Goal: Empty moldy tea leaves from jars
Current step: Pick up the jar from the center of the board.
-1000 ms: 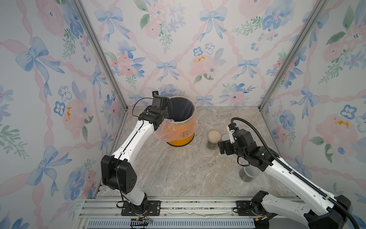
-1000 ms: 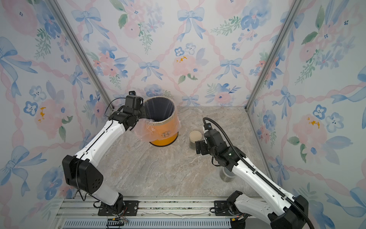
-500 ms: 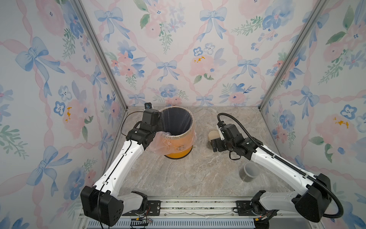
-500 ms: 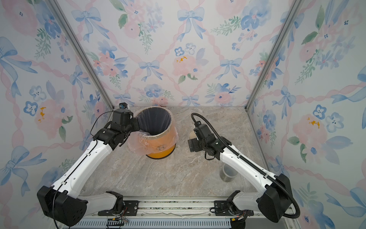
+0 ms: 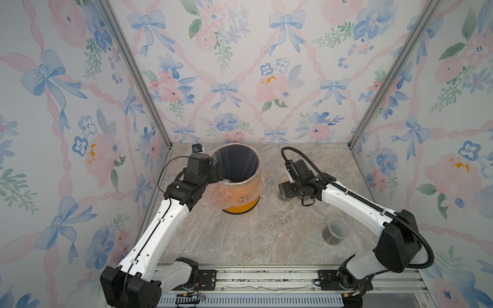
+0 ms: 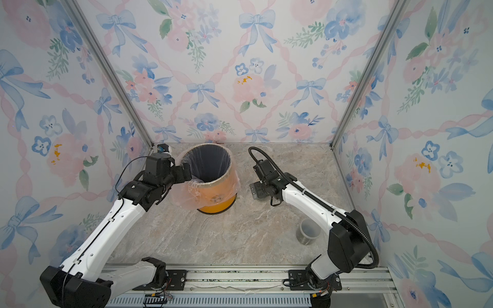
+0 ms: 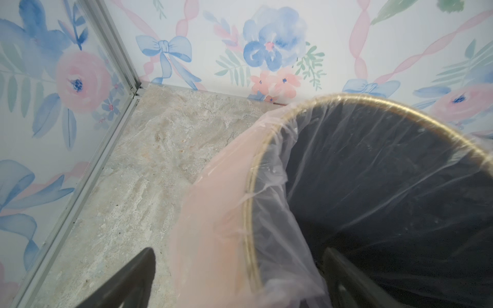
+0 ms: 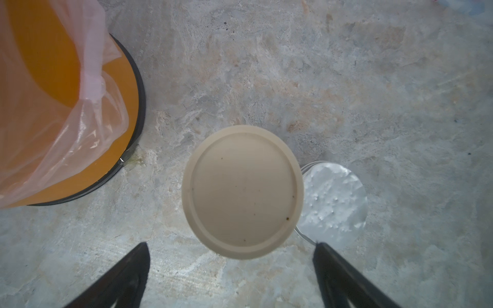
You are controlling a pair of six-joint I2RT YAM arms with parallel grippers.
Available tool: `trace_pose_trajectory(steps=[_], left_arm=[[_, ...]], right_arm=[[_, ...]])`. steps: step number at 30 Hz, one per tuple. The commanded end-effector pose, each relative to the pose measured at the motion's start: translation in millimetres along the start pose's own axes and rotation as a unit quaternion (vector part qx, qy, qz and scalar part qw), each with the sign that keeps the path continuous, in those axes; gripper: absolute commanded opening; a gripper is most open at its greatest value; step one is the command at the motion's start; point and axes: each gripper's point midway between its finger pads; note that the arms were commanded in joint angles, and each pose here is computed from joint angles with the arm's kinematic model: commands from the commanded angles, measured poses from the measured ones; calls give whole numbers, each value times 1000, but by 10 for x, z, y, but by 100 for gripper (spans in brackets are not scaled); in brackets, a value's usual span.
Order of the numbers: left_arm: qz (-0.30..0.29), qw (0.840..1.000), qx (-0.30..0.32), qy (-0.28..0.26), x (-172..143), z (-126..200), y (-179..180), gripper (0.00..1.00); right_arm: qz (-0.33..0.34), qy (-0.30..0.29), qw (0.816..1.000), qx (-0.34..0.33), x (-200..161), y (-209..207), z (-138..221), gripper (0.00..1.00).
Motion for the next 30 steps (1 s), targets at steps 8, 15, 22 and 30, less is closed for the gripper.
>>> trace_pose_trajectory(steps=[8, 15, 22, 30], left_arm=[[-6, 996, -53, -66, 42, 582, 26, 98], [-8, 992, -87, -95, 23, 829, 12, 98], [-34, 982, -144, -119, 50, 1014, -144, 98], [-85, 923, -286, -245, 294, 1468, -589, 98]], right_arm=[[0, 54, 998, -20, 2, -119, -383, 97], [6, 85, 996, -25, -72, -70, -624, 99], [-2, 96, 995, -19, -125, -50, -624, 71], [-11, 69, 998, 3, -43, -66, -181, 53]])
Point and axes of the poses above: each gripper's point midway between its finger pads, its own z axis back along the fingers, its own y axis along the line the jaws close on, x = y × z, and after that the axes turned 5 degrees about -z, right-handed
